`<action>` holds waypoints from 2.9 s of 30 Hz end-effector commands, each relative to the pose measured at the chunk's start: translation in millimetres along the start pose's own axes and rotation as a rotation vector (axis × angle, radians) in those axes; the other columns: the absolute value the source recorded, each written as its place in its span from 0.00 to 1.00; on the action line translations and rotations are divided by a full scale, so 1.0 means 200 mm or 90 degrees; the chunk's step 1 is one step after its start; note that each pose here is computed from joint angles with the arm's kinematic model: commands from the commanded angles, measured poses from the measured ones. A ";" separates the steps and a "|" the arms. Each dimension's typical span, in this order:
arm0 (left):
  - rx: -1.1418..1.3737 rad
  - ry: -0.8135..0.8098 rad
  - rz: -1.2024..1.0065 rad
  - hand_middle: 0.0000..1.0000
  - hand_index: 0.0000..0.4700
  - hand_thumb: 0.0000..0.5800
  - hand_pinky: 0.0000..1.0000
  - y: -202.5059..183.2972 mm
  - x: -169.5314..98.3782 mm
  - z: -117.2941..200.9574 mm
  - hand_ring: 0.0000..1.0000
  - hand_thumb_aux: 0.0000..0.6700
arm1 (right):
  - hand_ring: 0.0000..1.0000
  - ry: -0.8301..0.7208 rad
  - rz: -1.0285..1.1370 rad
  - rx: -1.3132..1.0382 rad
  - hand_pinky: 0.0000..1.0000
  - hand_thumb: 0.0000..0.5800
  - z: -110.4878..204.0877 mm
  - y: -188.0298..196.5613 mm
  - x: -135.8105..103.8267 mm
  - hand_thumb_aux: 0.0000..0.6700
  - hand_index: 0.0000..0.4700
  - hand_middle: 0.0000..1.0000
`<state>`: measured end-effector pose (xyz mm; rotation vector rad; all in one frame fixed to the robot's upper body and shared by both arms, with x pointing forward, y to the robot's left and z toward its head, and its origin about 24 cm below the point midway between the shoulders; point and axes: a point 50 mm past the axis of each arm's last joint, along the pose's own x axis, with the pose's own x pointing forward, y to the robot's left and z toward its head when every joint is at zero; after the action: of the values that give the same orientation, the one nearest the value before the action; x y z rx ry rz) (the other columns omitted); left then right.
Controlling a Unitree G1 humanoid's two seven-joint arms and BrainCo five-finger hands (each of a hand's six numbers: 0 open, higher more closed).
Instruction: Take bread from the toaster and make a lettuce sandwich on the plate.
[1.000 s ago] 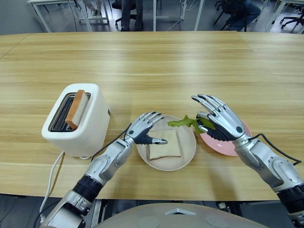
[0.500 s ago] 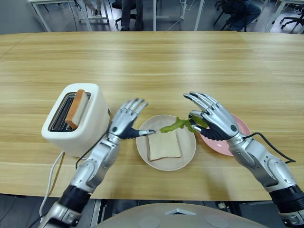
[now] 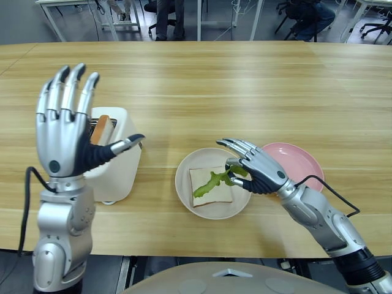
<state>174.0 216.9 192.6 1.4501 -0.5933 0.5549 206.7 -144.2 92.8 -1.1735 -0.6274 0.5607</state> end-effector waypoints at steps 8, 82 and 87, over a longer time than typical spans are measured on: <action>0.020 0.177 -0.351 0.00 0.00 0.00 0.00 -0.33 -0.14 -0.21 0.00 0.00 | 0.00 0.010 0.060 0.024 0.00 1.00 0.00 0.07 0.02 1.00 0.98 0.00; -0.121 0.100 -0.154 1.00 0.98 1.00 1.00 -0.16 0.00 -0.11 1.00 1.00 | 0.00 0.003 0.212 -0.078 0.00 0.00 -0.14 0.33 0.26 0.00 0.00 0.00; -0.123 0.095 -0.126 1.00 0.98 1.00 1.00 -0.10 0.02 -0.13 1.00 1.00 | 0.00 0.015 0.182 -0.101 0.00 0.00 -0.17 0.32 0.27 0.00 0.00 0.00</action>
<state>194.8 242.8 172.6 1.2624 -0.3382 0.4442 261.2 -109.8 33.0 -1.4154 -0.4872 0.7644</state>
